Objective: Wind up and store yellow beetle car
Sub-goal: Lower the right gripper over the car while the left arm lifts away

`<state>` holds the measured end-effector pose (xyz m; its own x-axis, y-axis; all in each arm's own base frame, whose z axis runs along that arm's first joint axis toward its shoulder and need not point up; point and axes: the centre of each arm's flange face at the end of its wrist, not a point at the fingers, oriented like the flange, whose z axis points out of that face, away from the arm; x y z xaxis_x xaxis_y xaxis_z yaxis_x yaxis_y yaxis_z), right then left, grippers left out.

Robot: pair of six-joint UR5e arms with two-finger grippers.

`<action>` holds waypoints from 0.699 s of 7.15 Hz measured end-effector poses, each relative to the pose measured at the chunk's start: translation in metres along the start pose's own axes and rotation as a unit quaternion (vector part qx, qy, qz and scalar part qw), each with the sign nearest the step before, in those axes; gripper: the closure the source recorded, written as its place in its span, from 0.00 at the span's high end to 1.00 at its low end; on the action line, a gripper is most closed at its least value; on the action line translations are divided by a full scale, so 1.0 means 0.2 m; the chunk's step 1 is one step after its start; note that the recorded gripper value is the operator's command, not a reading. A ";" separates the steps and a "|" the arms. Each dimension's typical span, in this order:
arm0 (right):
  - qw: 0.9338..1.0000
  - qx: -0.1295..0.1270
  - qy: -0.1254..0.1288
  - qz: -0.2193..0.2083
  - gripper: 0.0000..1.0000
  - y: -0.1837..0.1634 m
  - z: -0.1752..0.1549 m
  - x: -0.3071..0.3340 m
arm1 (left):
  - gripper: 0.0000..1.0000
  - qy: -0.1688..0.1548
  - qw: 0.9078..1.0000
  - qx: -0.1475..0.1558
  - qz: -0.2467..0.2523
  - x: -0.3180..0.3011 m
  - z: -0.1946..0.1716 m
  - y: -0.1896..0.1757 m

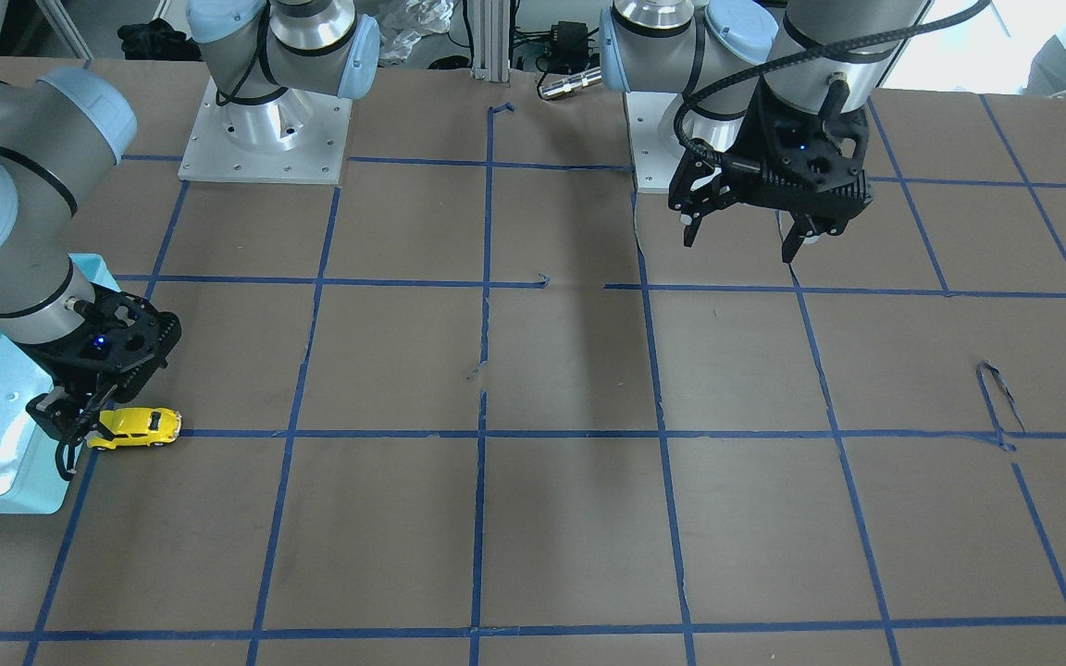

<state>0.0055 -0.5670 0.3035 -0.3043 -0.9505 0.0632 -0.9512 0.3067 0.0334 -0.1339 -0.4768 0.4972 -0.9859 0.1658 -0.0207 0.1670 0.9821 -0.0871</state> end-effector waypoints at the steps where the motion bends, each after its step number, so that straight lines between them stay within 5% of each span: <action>1: 0.999 -0.005 0.003 -0.031 1.00 0.01 0.07 0.02 | 1.00 -0.009 1.000 0.000 -0.011 -0.01 -0.08 0.04; 5: 0.996 -0.028 0.000 -0.088 1.00 0.04 0.28 0.10 | 1.00 -0.016 0.999 0.005 -0.047 -0.07 -0.07 -0.01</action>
<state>-0.0103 -0.5859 0.2492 -0.1337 -0.9897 0.0522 -0.9854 0.1383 0.0994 -0.1209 -0.4796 0.5108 -0.9966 0.0691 -0.0444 0.0732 0.9923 -0.0996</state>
